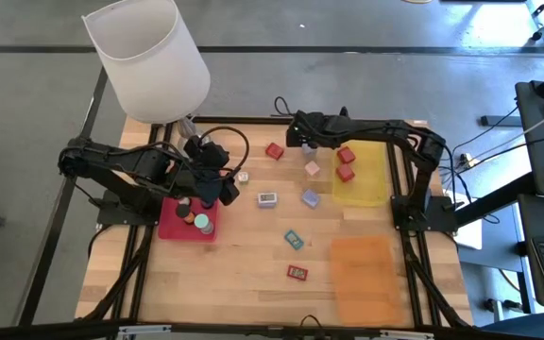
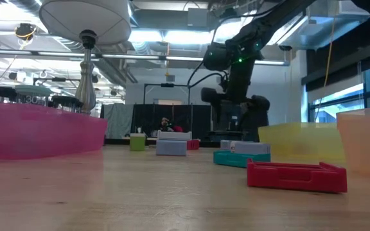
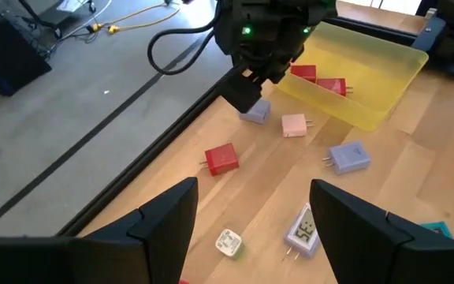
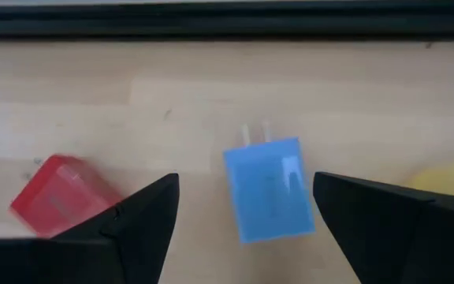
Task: Pick & Place Office items
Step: Put the top blue charger adapter into the yellow bin
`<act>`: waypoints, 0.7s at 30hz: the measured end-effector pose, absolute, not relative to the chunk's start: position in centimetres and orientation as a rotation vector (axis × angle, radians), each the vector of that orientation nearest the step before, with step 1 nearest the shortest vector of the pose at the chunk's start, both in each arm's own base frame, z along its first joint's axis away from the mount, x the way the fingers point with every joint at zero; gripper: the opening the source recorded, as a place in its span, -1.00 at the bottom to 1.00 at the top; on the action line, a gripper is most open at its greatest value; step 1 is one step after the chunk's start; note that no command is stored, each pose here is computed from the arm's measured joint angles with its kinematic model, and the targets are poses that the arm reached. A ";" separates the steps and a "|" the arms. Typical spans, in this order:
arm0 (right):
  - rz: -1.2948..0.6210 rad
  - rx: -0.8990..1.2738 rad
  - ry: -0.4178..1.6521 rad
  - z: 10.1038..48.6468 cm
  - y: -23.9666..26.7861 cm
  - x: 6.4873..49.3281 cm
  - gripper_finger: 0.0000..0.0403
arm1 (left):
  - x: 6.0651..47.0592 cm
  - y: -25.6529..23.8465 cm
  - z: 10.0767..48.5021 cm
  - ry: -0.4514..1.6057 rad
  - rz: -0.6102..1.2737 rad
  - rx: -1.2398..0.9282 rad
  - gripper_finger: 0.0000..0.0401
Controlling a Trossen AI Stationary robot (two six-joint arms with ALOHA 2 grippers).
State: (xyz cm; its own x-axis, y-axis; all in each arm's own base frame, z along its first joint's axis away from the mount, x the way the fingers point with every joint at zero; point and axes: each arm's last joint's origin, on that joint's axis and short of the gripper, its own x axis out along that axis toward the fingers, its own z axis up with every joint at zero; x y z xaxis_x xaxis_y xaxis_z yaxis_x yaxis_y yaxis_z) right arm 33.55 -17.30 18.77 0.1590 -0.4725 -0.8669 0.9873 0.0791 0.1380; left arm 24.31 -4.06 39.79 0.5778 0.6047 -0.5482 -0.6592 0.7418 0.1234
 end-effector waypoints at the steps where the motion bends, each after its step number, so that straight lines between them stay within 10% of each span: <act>1: -1.268 0.870 0.755 18.7 -17.4 33.5 0.46 | 24.3 -4.1 39.8 0.603 0.741 -0.098 0.21; 21: -1.246 0.735 0.932 14.6 -19.3 33.6 0.46 | 24.3 -4.1 39.8 0.603 0.741 -0.093 0.21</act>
